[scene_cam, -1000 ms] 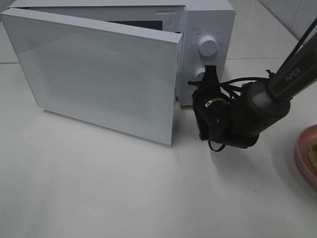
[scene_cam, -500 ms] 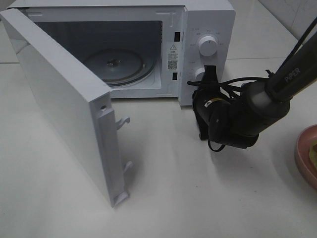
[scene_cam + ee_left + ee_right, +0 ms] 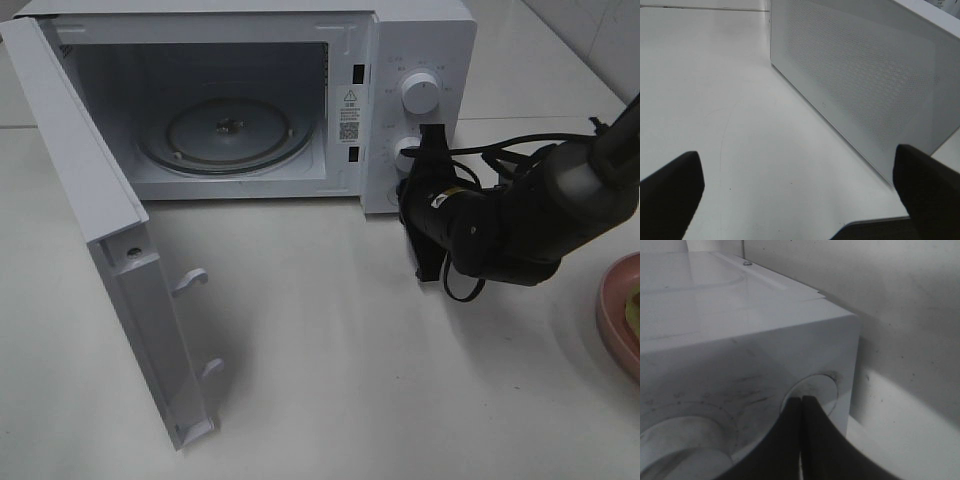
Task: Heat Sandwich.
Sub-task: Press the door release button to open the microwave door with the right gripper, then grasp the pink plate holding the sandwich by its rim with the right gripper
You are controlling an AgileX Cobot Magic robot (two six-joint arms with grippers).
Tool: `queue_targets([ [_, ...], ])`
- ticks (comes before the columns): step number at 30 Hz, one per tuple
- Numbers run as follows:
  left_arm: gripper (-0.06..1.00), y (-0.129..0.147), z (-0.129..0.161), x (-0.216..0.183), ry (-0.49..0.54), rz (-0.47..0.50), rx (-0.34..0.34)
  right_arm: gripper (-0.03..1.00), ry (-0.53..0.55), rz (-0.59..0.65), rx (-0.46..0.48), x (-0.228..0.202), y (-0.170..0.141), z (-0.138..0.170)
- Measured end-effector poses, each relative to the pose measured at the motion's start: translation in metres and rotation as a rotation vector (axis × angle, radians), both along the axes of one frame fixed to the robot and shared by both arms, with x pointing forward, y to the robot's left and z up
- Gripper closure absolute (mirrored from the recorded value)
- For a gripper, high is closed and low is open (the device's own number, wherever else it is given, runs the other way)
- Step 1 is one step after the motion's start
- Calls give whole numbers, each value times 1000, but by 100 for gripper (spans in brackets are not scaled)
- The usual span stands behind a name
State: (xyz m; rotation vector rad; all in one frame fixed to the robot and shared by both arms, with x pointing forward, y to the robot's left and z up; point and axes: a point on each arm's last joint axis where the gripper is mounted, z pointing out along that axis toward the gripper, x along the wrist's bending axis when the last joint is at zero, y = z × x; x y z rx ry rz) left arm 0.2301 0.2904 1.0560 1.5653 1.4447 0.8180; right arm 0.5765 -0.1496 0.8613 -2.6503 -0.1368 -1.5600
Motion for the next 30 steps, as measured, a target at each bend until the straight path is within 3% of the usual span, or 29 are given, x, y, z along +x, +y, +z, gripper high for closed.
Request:
queue_targets([
  [10, -2, 0, 0, 0, 0, 0, 0, 95, 77, 80, -24, -21, -4, 23],
  [14, -2, 0, 0, 0, 0, 0, 0, 95, 150, 293, -143, -38, 0, 43],
  [16, -2, 0, 0, 0, 0, 0, 0, 95, 155, 333, -169, -40, 1, 46],
  [19, -2, 0, 0, 0, 0, 0, 0, 95, 187, 513, -297, -52, 3, 58],
  [20, -2, 0, 0, 0, 0, 0, 0, 95, 187, 513, -297, -52, 3, 58],
  [23, -2, 0, 0, 0, 0, 0, 0, 95, 223, 635, -418, -61, 0, 65],
  [24, -2, 0, 0, 0, 0, 0, 0, 95, 246, 698, -499, -66, -3, 71],
  [25, -2, 0, 0, 0, 0, 0, 0, 95, 246, 698, -499, -66, -3, 71],
  [29, -2, 0, 0, 0, 0, 0, 0, 95, 307, 838, -689, -80, -14, 84],
  [30, -2, 0, 0, 0, 0, 0, 0, 95, 307, 838, -689, -80, -14, 84],
])
